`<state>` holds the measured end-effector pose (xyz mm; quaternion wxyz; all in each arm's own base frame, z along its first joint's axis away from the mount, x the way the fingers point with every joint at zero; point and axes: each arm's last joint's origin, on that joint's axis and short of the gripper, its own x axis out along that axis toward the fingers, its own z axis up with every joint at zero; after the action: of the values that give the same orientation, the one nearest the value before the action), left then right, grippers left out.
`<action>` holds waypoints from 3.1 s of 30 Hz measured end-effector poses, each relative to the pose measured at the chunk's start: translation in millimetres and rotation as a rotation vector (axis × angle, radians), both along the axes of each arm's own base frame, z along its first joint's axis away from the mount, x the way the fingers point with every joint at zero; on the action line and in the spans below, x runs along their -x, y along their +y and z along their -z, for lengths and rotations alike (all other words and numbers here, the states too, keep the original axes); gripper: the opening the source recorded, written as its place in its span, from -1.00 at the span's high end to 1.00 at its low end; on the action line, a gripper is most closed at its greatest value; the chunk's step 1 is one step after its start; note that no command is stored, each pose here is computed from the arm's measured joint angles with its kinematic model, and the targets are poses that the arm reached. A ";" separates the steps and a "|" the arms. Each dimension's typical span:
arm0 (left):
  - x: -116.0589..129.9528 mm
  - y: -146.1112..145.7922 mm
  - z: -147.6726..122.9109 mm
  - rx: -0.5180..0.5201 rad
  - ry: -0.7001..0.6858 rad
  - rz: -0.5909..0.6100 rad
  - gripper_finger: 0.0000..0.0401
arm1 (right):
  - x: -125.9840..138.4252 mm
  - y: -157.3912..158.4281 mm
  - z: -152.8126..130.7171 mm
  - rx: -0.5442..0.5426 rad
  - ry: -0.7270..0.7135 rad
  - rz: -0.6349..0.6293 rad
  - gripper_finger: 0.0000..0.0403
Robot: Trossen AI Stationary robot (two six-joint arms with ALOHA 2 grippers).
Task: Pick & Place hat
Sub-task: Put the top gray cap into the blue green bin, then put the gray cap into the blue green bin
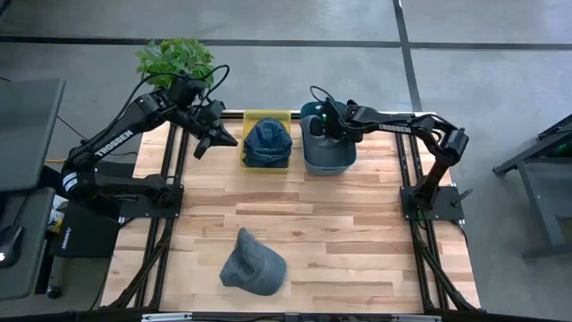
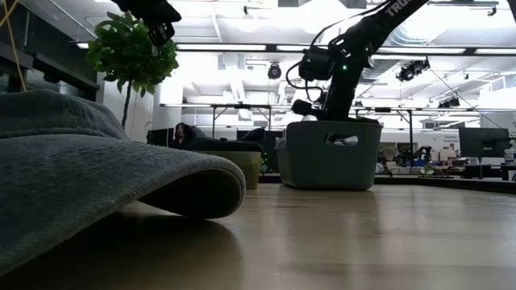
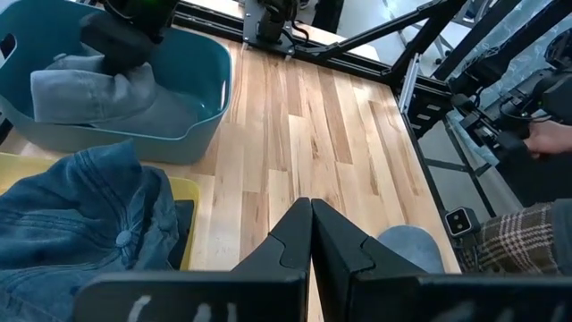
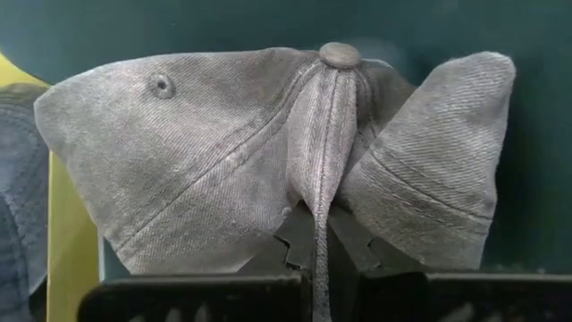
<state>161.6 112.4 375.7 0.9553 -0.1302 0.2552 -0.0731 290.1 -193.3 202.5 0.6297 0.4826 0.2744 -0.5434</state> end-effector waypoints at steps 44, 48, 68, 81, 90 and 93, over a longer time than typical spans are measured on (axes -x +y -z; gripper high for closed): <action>21.9 -19.1 -3.2 0.028 0.049 0.006 1.00 | 52.4 89.2 -150.5 0.469 -0.245 -0.439 0.17; 31.8 -28.0 -5.7 0.037 0.056 0.005 1.00 | 53.1 108.1 -157.4 0.509 -0.254 -0.488 0.17; 54.9 -79.3 48.2 0.351 0.118 -0.093 1.00 | 47.8 198.7 -152.3 0.493 -0.219 -0.812 0.17; 2.8 -147.0 88.0 0.381 0.338 -0.122 1.00 | 56.0 238.0 -147.6 0.478 -0.190 -0.969 0.17; -12.8 -189.6 111.7 0.391 0.477 -0.282 1.00 | 60.6 252.6 -146.5 0.493 -0.178 -1.022 0.17; -18.7 -199.1 120.6 0.363 0.507 -0.300 1.00 | 61.7 255.1 -146.4 0.503 -0.171 -1.027 0.17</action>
<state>180.3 -86.8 255.1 0.8228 -0.3482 0.4454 0.0585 228.5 61.7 348.9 0.9281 0.1653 0.2839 -0.1755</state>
